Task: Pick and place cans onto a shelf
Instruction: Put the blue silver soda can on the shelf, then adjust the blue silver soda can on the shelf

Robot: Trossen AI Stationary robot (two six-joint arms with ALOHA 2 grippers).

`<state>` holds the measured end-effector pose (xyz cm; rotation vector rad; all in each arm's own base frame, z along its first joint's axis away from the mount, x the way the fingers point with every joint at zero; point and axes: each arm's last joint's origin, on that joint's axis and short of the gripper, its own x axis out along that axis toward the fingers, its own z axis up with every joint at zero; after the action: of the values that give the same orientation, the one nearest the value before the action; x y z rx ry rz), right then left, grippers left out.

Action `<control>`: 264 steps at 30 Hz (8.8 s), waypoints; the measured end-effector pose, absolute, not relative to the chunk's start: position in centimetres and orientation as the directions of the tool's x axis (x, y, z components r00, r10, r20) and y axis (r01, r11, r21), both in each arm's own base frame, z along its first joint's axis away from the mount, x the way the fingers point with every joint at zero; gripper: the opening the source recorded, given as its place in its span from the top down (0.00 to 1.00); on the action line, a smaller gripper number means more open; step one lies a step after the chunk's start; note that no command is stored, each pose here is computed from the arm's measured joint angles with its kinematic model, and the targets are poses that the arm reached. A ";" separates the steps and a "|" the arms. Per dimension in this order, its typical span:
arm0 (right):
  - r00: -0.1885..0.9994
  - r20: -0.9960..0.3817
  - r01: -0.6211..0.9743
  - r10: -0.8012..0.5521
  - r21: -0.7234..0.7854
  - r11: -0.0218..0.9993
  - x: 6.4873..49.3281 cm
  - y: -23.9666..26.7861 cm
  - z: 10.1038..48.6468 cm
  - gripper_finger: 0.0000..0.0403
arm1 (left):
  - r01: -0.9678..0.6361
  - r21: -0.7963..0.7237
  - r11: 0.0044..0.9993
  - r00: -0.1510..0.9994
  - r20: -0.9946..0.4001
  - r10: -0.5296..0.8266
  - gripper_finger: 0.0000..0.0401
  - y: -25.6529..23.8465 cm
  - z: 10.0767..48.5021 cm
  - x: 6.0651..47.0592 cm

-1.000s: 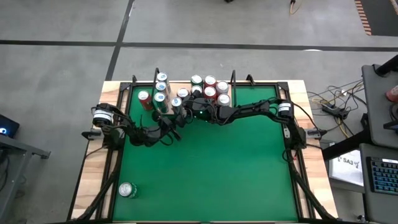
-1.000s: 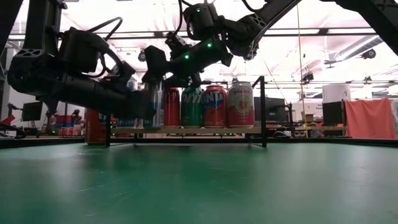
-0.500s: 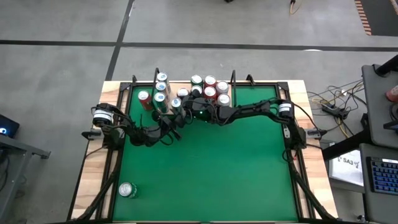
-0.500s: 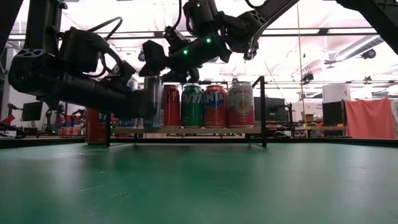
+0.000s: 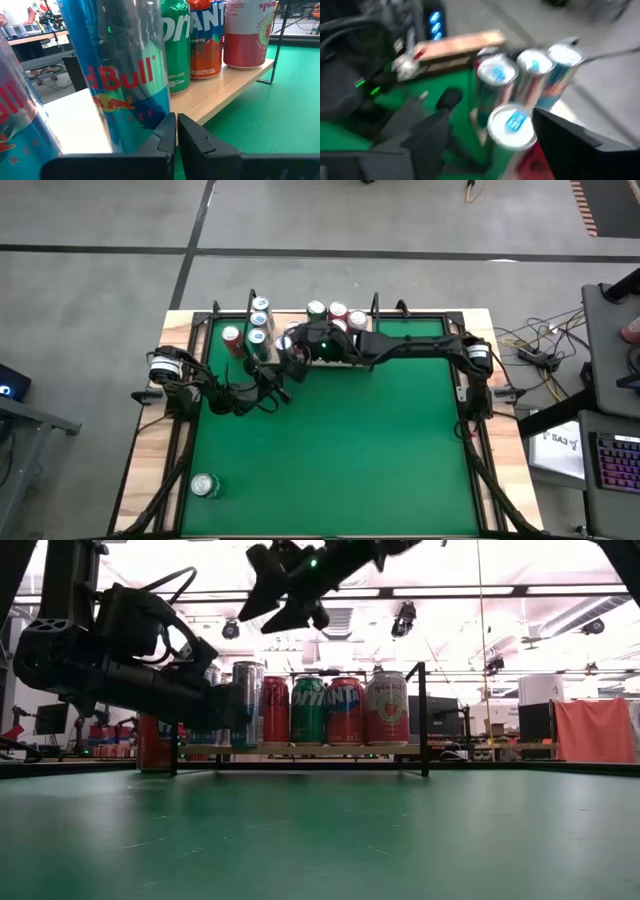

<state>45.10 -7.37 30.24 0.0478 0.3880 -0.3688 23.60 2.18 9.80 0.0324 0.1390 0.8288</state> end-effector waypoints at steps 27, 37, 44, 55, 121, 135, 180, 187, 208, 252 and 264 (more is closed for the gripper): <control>0.691 -0.674 0.269 -0.262 -0.097 0.958 45.9 -10.8 28.3 0.98 | -0.735 0.078 0.674 0.665 -0.109 0.738 1.00 2.2 9.8 23.6; 0.710 -0.650 0.263 -0.271 -0.112 0.958 46.4 -11.1 28.1 0.98 | -0.733 0.081 0.675 0.667 -0.110 0.737 1.00 2.1 9.8 23.6; 0.738 -0.614 0.257 -0.279 -0.127 0.958 46.6 -11.2 28.4 0.98 | -0.728 0.078 0.681 0.673 -0.111 0.731 1.00 1.9 9.8 23.6; 0.759 -0.582 0.241 -0.291 -0.165 0.957 46.8 -11.6 28.6 0.98 | -0.674 0.074 0.735 0.730 -0.092 0.678 1.00 0.1 10.4 23.6; 0.890 -0.391 0.179 -0.232 -0.167 0.970 44.4 -10.8 28.3 0.98 | -0.236 0.543 0.806 0.625 -0.551 0.553 1.00 8.7 26.9 21.5; 0.860 -0.457 0.176 -0.226 -0.151 0.973 45.8 -11.1 24.5 0.98 | -0.273 0.498 0.823 0.611 -0.571 0.548 1.00 8.7 26.6 21.4; 0.907 -0.389 0.124 -0.161 -0.118 0.985 47.5 -10.9 23.1 0.98 | -0.488 0.301 0.820 0.801 -0.220 0.557 1.00 5.4 33.5 14.9; 0.908 -0.383 0.131 -0.171 -0.130 0.983 47.8 -11.5 23.0 0.98 | -0.479 0.267 0.836 0.828 -0.179 0.532 1.00 5.0 34.0 14.1; 0.902 -0.398 0.147 -0.169 -0.085 0.985 47.0 -11.5 26.2 0.98 | -0.474 0.267 0.839 0.823 -0.205 0.530 1.00 5.1 33.4 14.3; 0.724 -0.669 0.161 -0.165 -0.068 0.985 34.7 -9.0 44.3 0.98 | -0.519 0.351 0.779 0.312 -0.771 0.555 1.00 23.4 32.2 22.2; 0.717 -0.678 0.160 -0.163 -0.068 0.985 34.7 -9.0 44.3 0.98 | -0.504 0.343 0.793 0.275 -0.806 0.524 1.00 23.7 30.7 22.2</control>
<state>34.66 -9.01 44.25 -0.0046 0.7501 -0.1783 22.24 23.73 30.75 0.0209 1.0919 0.6906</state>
